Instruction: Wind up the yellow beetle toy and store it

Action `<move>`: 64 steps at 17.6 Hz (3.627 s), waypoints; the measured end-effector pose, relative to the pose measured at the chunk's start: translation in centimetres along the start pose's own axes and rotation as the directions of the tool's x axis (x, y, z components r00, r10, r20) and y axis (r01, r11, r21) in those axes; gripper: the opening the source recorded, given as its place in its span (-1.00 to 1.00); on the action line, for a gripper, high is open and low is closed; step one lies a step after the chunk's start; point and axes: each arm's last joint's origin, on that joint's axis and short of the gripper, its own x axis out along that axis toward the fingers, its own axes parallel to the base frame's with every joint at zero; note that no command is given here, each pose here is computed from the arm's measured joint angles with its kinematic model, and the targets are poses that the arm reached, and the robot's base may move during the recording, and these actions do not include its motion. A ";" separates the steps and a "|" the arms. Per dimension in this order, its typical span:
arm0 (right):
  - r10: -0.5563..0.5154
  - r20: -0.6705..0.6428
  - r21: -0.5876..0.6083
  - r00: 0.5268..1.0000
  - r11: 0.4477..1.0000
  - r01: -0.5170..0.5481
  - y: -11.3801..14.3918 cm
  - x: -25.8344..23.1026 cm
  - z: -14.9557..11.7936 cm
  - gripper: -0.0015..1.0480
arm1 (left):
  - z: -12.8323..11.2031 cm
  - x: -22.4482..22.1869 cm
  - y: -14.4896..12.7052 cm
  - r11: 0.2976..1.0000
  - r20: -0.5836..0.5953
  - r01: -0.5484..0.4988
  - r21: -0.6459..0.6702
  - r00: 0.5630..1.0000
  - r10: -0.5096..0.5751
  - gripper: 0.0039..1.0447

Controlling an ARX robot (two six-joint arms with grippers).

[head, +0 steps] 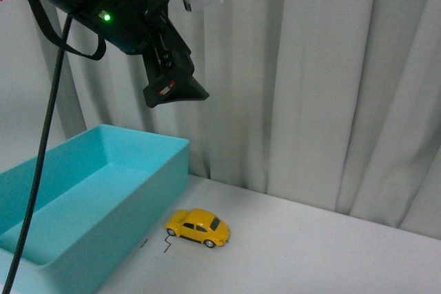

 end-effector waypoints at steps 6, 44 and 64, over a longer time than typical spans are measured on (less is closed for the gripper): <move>0.000 0.000 0.000 1.000 1.000 0.000 0.0 0.0 0.0 0.87 | 0.3 5.5 -2.2 0.820 -0.355 0.346 0.457 0.916 -0.189 0.88; 0.000 0.000 0.000 1.000 1.000 0.000 0.0 0.0 0.0 0.87 | -6.4 18.6 -8.0 0.873 -0.626 0.469 0.135 0.723 -0.292 0.23; 0.000 0.000 0.000 1.000 1.000 0.000 0.0 0.0 0.0 0.87 | -2.3 1.1 5.6 0.996 -0.241 0.030 -0.084 0.969 -0.050 -0.24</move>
